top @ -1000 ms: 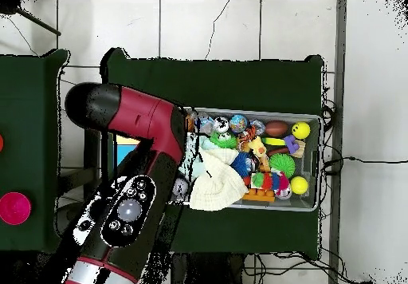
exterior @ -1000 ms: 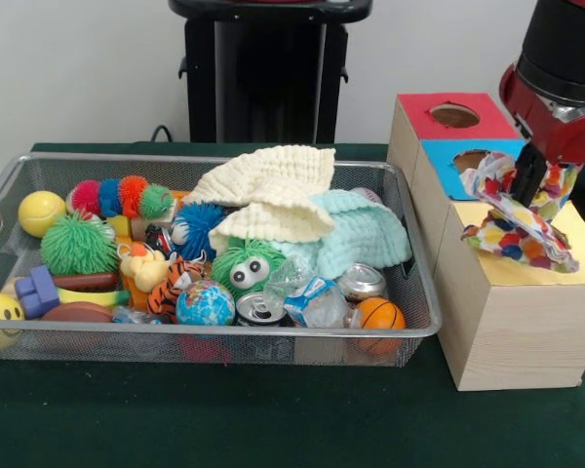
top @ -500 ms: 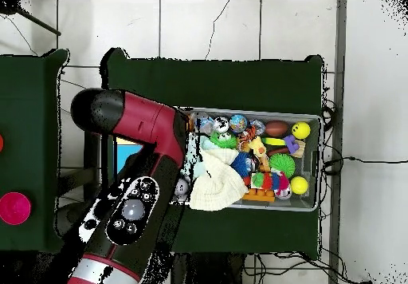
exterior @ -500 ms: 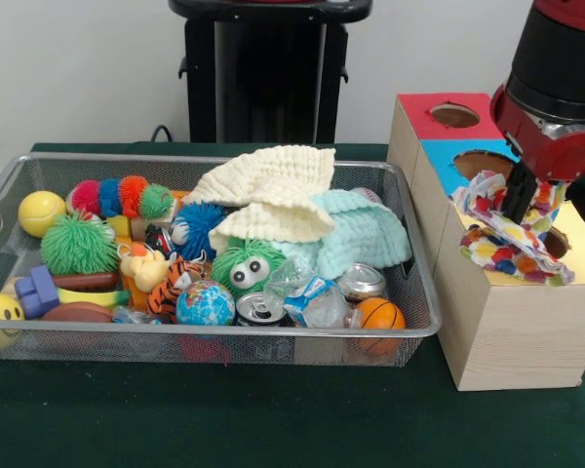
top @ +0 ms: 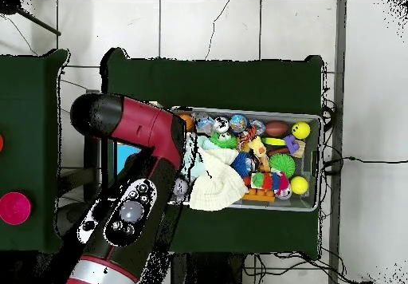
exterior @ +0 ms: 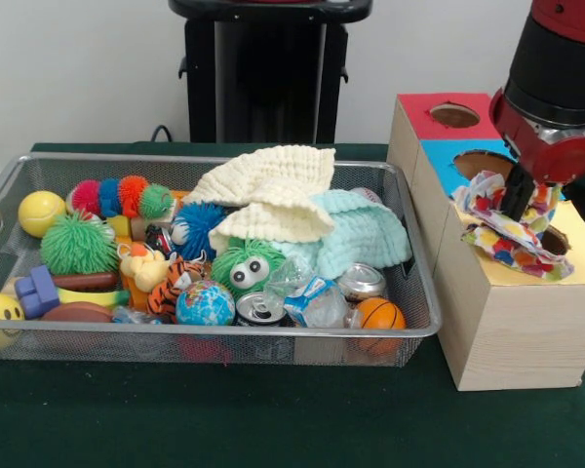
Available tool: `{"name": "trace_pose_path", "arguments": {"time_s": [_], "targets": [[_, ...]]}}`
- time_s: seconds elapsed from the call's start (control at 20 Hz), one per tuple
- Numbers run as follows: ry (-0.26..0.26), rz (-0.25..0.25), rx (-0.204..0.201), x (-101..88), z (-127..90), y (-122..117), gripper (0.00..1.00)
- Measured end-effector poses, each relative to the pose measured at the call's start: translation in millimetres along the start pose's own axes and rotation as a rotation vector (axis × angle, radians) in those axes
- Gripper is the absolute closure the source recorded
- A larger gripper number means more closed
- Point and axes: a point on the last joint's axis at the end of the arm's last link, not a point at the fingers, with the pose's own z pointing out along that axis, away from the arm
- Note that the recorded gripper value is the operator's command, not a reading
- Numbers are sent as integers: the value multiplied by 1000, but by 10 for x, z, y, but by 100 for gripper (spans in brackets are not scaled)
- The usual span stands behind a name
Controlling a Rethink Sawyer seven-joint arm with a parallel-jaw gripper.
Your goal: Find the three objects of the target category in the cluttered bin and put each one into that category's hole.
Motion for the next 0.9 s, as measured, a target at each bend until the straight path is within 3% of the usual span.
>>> {"name": "trace_pose_path", "arguments": {"time_s": [0.15, 0.6, 0.9], "targets": [[0, -15, -4, 117, -33, -19, 100], [40, -52, -24, 753, -147, -105, 100], [54, -56, -24, 894, -95, -142, 100]]}}
